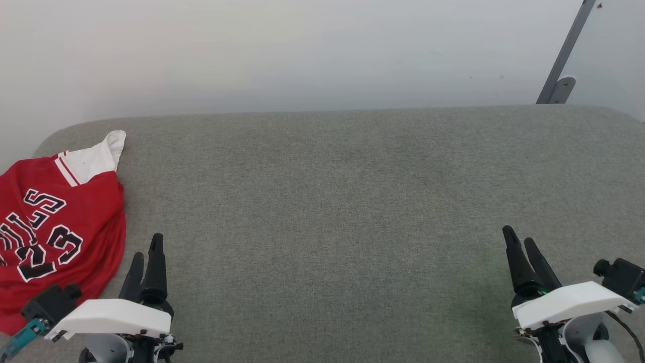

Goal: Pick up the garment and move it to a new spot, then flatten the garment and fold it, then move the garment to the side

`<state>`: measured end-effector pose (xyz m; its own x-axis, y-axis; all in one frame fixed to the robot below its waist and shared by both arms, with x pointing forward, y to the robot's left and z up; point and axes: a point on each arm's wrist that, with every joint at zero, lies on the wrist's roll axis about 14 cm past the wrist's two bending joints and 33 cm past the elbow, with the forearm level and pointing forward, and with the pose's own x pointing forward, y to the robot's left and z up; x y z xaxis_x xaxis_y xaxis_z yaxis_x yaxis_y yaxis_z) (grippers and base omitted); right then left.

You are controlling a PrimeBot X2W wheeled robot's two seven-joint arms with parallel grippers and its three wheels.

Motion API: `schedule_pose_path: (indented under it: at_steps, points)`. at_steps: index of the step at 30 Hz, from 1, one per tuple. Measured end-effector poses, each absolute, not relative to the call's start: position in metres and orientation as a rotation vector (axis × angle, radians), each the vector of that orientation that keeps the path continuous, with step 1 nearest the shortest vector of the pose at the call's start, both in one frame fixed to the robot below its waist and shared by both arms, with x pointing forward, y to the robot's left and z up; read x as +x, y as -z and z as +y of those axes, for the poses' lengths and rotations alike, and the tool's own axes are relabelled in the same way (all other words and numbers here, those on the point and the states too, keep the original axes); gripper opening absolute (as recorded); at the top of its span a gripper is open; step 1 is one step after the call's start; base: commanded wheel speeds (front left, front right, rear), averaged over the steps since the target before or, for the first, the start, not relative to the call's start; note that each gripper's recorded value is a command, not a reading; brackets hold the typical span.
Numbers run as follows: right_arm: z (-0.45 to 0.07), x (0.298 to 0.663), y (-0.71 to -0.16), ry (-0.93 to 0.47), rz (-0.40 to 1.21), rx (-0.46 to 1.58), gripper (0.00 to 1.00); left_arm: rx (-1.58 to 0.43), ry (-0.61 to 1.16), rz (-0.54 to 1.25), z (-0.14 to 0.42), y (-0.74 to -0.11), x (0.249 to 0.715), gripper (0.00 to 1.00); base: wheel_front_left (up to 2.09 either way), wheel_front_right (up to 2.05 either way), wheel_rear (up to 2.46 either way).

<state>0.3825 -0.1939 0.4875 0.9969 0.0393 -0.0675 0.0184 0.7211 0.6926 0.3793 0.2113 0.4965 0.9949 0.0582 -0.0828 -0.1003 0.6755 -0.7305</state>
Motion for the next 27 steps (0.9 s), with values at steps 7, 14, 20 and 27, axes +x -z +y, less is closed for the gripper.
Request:
schedule_pose_path:
  at_steps: [7,14,20,27]
  points:
    - [-0.195,0.385,-0.492,-0.023,0.062,0.683,1.00,-0.751,-0.076,0.030,0.212,-0.500,0.380,1.00,0.00,0.00,0.00]
    - [-0.197,0.386,-0.495,-0.029,0.044,0.599,1.00,-0.675,-0.066,0.004,0.213,-0.505,0.380,1.00,0.00,0.00,0.00]
    - [-0.196,0.385,-0.496,-0.040,0.035,0.525,1.00,-0.609,-0.053,-0.016,0.213,-0.508,0.380,1.00,0.00,0.00,0.00]
    - [-0.195,0.385,-0.499,-0.053,0.018,0.450,1.00,-0.526,-0.043,-0.040,0.213,-0.512,0.380,1.00,0.00,0.00,0.00]
